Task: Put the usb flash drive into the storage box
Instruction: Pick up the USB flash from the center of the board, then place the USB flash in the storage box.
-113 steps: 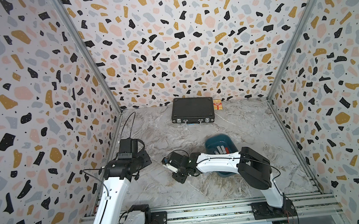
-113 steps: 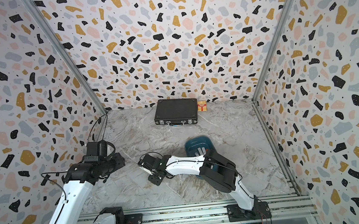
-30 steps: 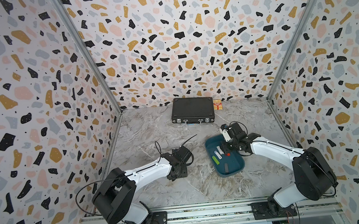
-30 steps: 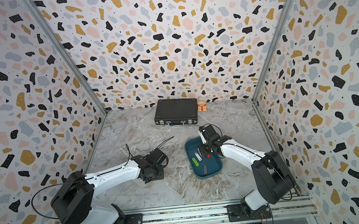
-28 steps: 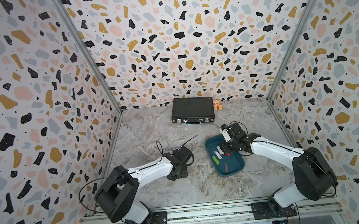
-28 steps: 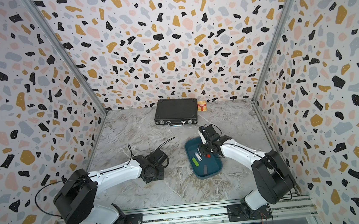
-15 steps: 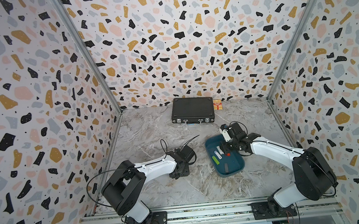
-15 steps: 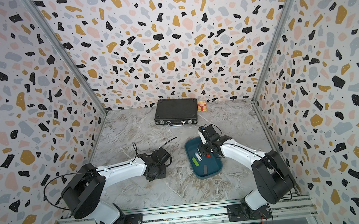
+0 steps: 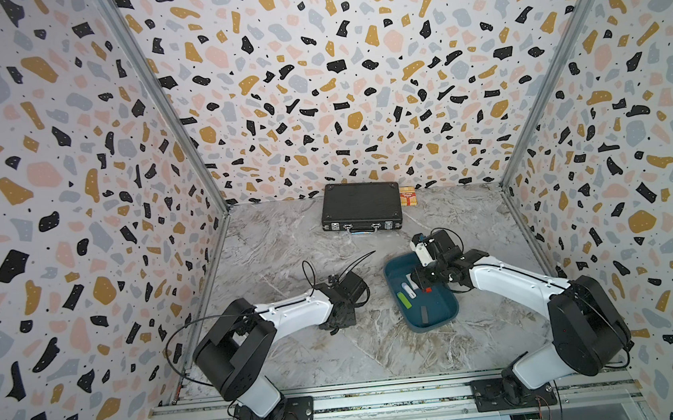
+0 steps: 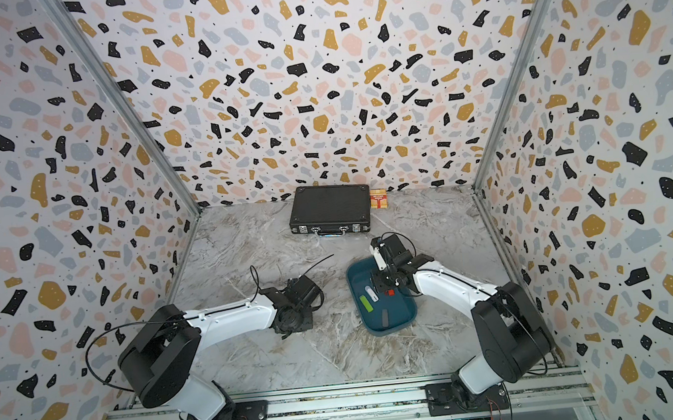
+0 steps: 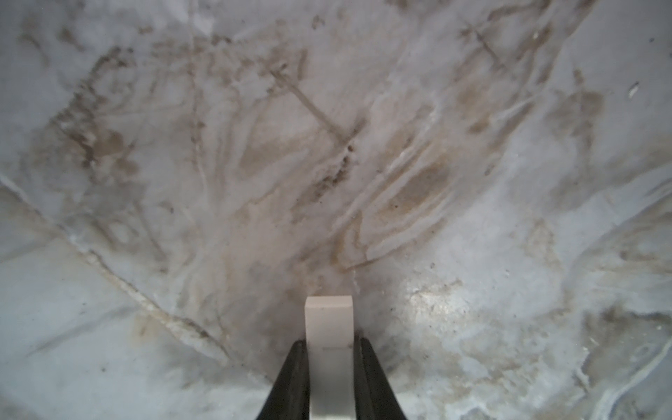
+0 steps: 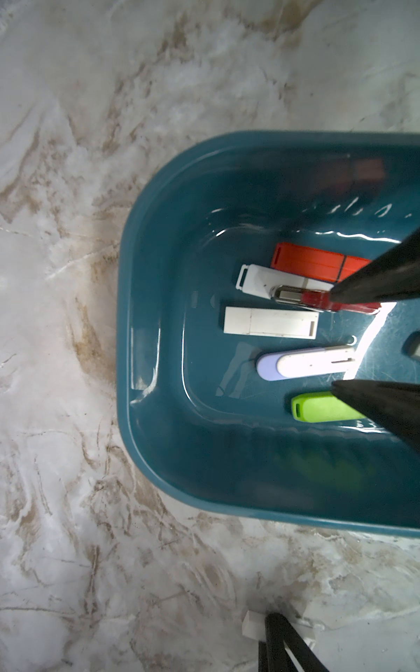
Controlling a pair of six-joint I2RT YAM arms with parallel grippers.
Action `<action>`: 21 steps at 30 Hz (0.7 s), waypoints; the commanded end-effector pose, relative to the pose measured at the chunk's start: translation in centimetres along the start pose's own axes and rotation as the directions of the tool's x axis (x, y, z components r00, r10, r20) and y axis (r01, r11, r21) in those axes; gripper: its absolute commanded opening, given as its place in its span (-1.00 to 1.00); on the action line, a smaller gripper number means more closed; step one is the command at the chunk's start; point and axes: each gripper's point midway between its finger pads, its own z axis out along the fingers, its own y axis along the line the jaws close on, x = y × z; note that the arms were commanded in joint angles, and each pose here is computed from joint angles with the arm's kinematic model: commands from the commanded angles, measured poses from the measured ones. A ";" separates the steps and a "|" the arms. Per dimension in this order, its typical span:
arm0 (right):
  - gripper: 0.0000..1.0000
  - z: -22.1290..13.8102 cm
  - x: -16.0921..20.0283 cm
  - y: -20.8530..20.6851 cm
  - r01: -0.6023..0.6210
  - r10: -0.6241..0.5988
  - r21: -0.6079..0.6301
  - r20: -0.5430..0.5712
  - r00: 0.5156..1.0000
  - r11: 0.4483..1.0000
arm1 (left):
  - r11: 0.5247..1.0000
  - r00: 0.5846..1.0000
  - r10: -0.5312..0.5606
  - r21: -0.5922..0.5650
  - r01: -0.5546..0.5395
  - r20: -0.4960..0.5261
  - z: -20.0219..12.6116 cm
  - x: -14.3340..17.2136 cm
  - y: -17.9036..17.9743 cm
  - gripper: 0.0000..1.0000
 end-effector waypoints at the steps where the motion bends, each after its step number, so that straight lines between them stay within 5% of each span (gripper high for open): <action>1: -0.22 -1.1 -0.5 0.2 0.006 -0.006 -0.006 0.027 1.000 1.000 | 0.999 0.999 0.028 -0.031 -0.030 -0.044 1.0 1.5 1.0 -0.60; 9: -0.25 -2.5 -1.6 -1.1 -0.018 0.014 0.048 0.085 0.996 0.999 | 0.992 1.000 0.020 0.128 -0.022 0.020 -4.1 -0.5 -1.8 -0.64; 15: -0.28 -4.1 -2.9 -4.8 -0.203 0.194 0.045 0.160 0.968 0.978 | 0.946 0.993 0.061 0.312 -0.091 0.103 -10.1 -1.5 -8.2 -0.64; 21: -0.30 -5.4 -2.5 -9.9 -0.427 0.411 0.032 0.209 0.887 0.904 | 0.890 0.966 0.185 0.385 -0.243 0.183 -14.6 -1.6 -16.4 -0.64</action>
